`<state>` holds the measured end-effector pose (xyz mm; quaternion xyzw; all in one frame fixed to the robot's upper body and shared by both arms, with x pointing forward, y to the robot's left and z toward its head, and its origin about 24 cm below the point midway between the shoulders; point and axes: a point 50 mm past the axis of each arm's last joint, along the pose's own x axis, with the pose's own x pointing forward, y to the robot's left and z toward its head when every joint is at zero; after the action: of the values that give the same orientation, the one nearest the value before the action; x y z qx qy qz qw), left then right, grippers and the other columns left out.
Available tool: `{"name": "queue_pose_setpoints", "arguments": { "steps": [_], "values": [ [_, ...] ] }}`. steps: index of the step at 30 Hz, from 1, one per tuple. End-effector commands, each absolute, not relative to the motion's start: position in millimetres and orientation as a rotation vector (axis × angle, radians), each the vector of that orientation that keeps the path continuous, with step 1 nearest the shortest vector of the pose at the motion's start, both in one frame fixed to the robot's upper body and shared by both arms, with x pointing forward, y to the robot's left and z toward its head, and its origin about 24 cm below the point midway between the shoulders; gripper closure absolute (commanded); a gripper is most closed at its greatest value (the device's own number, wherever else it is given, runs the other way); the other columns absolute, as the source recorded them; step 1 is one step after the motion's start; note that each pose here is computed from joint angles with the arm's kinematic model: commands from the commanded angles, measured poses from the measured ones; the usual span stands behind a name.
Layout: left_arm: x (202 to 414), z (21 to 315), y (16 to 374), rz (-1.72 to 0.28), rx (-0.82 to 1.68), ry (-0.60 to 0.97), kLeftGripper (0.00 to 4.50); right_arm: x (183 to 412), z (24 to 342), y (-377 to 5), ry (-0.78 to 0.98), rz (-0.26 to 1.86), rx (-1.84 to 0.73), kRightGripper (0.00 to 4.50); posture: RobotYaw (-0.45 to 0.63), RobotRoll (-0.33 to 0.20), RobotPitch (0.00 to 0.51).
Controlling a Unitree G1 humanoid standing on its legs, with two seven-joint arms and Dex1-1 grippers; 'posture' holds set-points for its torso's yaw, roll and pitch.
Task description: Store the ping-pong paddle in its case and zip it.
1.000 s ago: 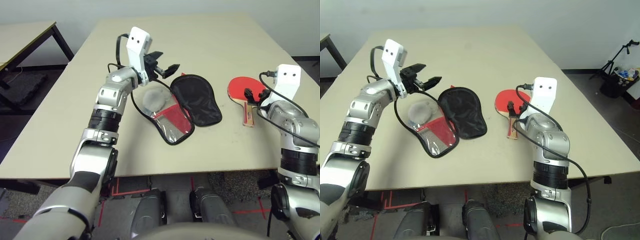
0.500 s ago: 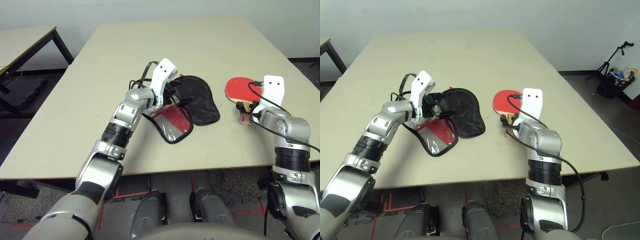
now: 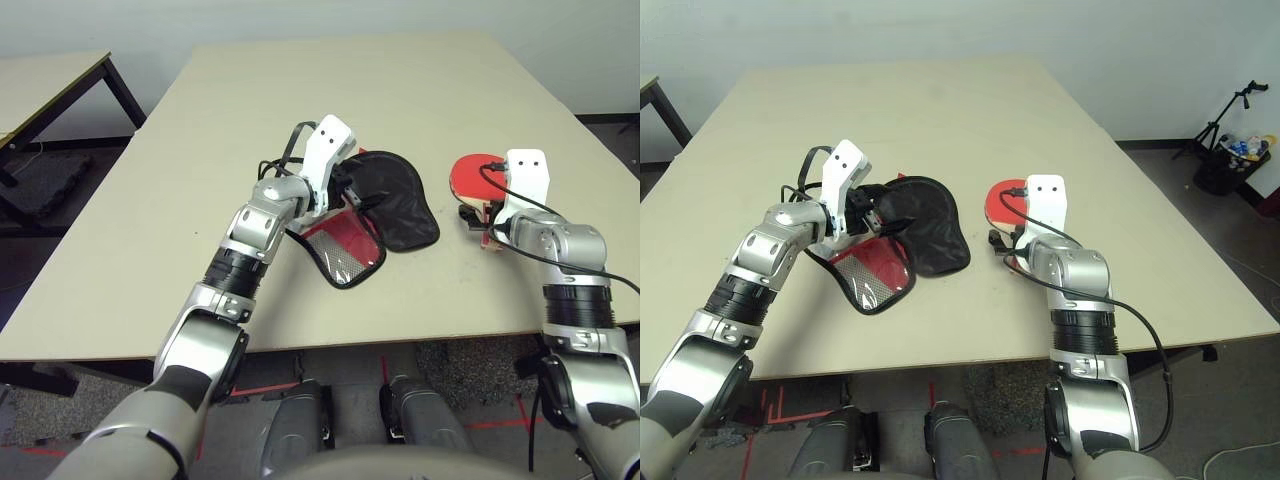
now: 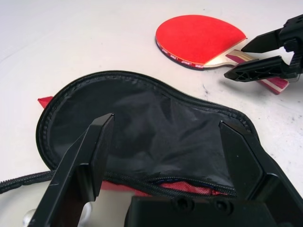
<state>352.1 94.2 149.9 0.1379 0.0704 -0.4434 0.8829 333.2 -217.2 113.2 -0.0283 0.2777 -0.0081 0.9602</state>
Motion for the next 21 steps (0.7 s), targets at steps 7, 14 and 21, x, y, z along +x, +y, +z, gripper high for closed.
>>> {"name": "queue_pose_setpoints", "arguments": {
  "steps": [7, 14, 21],
  "values": [
    [347.5, 154.4, 99.5, -0.907, 0.276, 0.148, 0.0, 332.0, 114.6, -217.7, 0.625, -0.102, -0.075, 1.03, -0.02, 0.0, 0.071],
    [342.2, 150.7, 96.1, -0.91, 0.252, 0.156, 0.0, 328.1, 119.0, -217.0, 0.634, -0.115, -0.119, 0.06, -0.03, 0.0, 0.09],
    [341.7, 151.1, 90.6, -0.916, 0.233, 0.151, 0.0, 320.6, 108.4, -213.3, 0.721, -0.141, -0.106, 0.06, -0.04, 0.0, 0.105]
  ]
}}
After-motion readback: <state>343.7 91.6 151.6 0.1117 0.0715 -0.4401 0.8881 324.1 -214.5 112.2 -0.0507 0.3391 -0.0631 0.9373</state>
